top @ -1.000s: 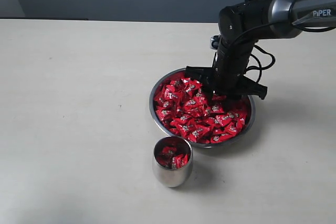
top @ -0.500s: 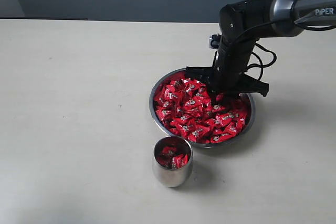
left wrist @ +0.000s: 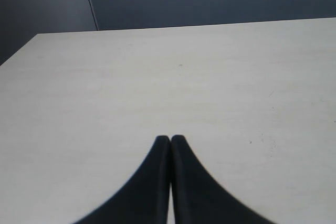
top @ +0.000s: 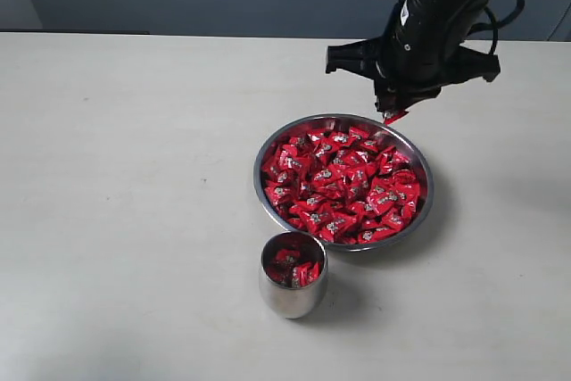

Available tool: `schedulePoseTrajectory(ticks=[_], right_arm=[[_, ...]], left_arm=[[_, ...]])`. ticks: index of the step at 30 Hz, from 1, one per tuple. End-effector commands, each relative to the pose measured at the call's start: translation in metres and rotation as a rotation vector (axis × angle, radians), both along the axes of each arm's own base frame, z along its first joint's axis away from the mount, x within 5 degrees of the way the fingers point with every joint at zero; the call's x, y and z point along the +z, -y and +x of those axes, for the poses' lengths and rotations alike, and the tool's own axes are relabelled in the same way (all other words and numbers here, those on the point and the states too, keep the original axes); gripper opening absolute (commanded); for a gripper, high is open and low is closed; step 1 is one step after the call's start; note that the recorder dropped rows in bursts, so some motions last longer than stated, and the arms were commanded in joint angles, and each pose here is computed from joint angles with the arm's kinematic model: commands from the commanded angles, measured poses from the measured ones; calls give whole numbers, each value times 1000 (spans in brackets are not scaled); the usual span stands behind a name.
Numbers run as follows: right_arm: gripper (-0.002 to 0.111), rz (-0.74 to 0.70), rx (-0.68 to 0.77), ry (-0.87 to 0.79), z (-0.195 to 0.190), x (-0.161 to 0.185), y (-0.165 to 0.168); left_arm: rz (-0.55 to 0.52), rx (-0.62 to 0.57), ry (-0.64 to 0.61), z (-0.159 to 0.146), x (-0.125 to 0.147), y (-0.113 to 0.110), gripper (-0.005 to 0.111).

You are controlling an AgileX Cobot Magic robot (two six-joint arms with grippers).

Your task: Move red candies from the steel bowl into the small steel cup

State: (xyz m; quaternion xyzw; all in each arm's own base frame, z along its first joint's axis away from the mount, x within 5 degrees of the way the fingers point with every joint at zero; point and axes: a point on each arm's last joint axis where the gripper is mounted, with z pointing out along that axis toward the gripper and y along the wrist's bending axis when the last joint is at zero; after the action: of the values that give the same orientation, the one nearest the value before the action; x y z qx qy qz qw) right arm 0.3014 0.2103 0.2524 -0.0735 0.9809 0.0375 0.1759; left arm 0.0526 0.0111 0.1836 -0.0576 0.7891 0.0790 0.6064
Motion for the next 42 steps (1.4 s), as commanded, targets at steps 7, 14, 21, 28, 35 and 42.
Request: schedulePoseTrajectory(ticks=[7, 14, 21, 28, 35, 42], right_arm=[[-1, -46, 209, 2, -47, -8, -23], [-1, -43, 382, 43, -89, -13, -50], [-1, -29, 463, 49, -115, -8, -66], [-1, -41, 542, 32, -139, -27, -71], [-1, -43, 543, 20, -141, -31, -69], [-1, -45, 581, 11, -143, -32, -71]], left_arm=[[2, -6, 8, 0, -1, 0, 0], [2, -6, 8, 0, -1, 0, 0], [2, -6, 8, 0, -1, 0, 0], [2, -6, 8, 0, -1, 0, 0], [2, -6, 8, 0, -1, 0, 0], [2, -6, 8, 0, -1, 0, 0]])
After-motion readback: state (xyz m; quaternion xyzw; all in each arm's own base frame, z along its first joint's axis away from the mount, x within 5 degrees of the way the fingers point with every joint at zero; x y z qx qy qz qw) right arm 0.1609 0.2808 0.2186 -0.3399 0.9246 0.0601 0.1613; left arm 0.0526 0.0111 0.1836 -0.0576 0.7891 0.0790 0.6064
